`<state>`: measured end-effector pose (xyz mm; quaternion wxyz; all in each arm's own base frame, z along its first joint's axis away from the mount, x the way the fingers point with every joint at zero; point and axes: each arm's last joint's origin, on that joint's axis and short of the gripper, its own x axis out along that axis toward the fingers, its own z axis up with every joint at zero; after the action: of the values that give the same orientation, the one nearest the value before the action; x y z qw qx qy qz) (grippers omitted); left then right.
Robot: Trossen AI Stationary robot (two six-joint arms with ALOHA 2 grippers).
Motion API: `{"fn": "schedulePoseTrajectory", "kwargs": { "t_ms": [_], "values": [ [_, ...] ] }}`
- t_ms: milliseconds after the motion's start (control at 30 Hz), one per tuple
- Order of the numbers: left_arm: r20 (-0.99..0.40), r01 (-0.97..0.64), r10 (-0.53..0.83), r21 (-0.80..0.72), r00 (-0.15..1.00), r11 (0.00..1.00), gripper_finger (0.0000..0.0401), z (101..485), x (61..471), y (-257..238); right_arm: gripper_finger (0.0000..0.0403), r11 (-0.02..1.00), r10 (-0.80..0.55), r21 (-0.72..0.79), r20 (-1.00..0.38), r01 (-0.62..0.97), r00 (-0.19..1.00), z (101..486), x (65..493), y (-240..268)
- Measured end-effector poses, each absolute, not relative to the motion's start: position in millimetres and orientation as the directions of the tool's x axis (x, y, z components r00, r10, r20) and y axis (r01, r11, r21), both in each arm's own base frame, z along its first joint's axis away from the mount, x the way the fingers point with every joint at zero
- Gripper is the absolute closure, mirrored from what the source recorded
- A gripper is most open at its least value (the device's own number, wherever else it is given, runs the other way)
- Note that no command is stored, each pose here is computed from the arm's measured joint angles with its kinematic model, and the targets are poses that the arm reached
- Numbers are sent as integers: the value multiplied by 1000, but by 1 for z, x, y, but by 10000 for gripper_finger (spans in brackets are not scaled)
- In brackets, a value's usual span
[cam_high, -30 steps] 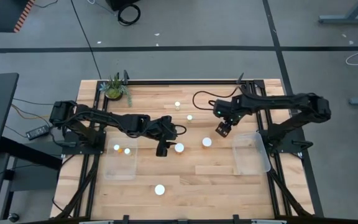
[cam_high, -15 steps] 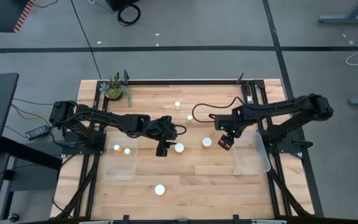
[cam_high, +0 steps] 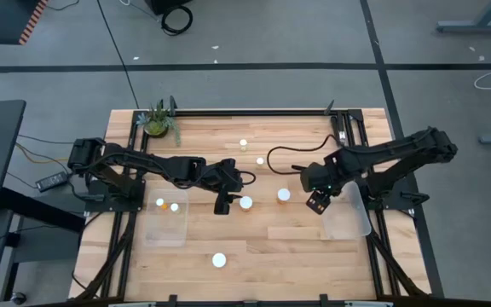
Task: Pick and place medicine bottles into bin by pill shape (circle, oval)
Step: Put the big top right yellow pill bottle into the right transparent bin
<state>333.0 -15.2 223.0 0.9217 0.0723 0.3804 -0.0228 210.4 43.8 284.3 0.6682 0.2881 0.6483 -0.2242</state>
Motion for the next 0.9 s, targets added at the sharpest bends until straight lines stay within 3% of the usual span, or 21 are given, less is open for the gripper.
{"fn": "schedulePoseTrajectory", "kwargs": {
  "t_ms": [533,900],
  "values": [
    [-705,97,13,116,710,989,229,223,333,-15,173,742,-2,-82,-993,665,-121,264,186,52],
    [-705,97,13,116,709,989,229,223,333,-15,173,692,5,-66,-995,719,-95,237,155,43]
  ]
}}
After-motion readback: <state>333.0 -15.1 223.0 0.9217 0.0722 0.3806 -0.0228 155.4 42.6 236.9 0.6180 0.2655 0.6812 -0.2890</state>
